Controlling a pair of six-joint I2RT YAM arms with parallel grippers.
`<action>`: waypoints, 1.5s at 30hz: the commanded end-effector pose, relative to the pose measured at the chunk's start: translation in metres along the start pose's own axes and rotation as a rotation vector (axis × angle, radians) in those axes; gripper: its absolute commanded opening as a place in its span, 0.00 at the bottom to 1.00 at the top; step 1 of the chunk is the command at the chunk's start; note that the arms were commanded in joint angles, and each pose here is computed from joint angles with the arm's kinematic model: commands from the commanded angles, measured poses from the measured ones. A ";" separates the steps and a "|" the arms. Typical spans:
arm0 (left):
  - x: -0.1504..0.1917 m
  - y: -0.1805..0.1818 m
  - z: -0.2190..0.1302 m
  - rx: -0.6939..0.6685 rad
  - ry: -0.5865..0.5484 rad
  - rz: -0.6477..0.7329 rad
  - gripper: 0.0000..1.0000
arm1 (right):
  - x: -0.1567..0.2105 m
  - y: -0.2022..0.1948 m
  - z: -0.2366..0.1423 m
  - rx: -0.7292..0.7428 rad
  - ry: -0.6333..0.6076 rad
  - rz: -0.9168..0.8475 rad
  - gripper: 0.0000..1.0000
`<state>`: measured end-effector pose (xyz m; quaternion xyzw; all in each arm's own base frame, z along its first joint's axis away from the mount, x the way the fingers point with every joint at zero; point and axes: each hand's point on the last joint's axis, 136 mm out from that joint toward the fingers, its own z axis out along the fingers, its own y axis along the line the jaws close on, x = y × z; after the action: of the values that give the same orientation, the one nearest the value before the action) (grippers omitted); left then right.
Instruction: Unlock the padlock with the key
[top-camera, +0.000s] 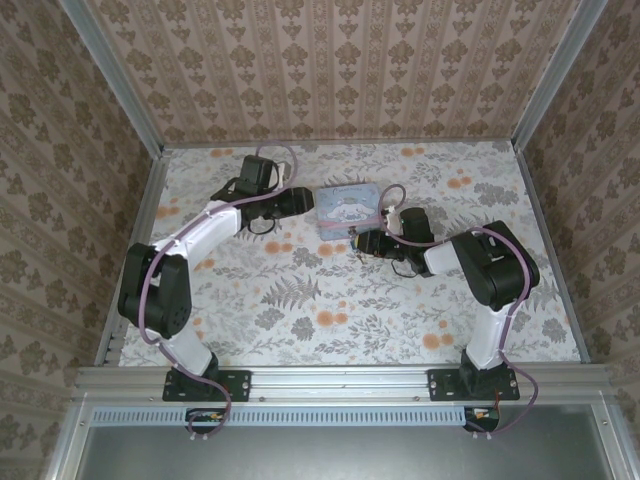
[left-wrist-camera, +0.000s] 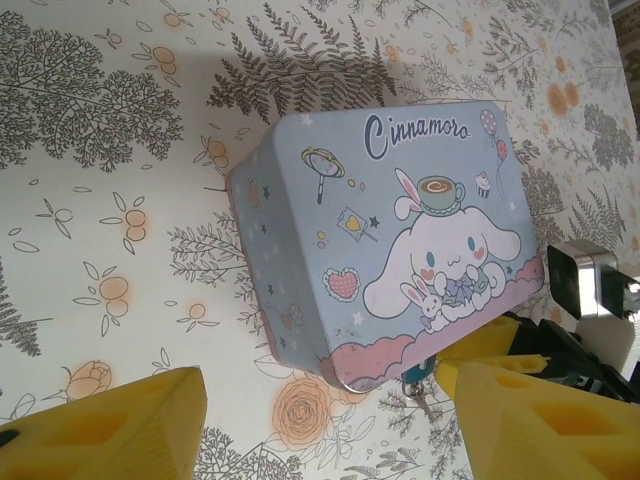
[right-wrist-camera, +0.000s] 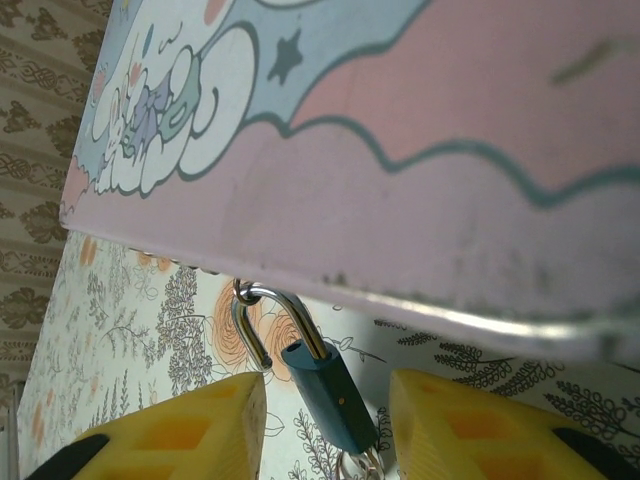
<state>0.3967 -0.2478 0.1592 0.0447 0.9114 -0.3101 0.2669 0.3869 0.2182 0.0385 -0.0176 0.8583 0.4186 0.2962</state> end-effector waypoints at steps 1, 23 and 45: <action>-0.005 -0.002 0.001 0.001 0.003 0.019 0.67 | 0.012 0.001 0.008 -0.013 0.047 -0.015 0.37; -0.008 -0.003 0.004 0.006 0.005 0.036 0.68 | 0.008 0.003 0.011 -0.002 0.005 0.043 0.00; 0.024 -0.028 0.046 -0.322 0.156 0.492 0.69 | 0.001 -0.017 -0.016 0.123 -0.151 0.337 0.00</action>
<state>0.3872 -0.3134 0.1419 0.2248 0.9219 -0.1476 0.2788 0.3826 0.2077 0.0349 0.1369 0.8510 0.4237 0.2784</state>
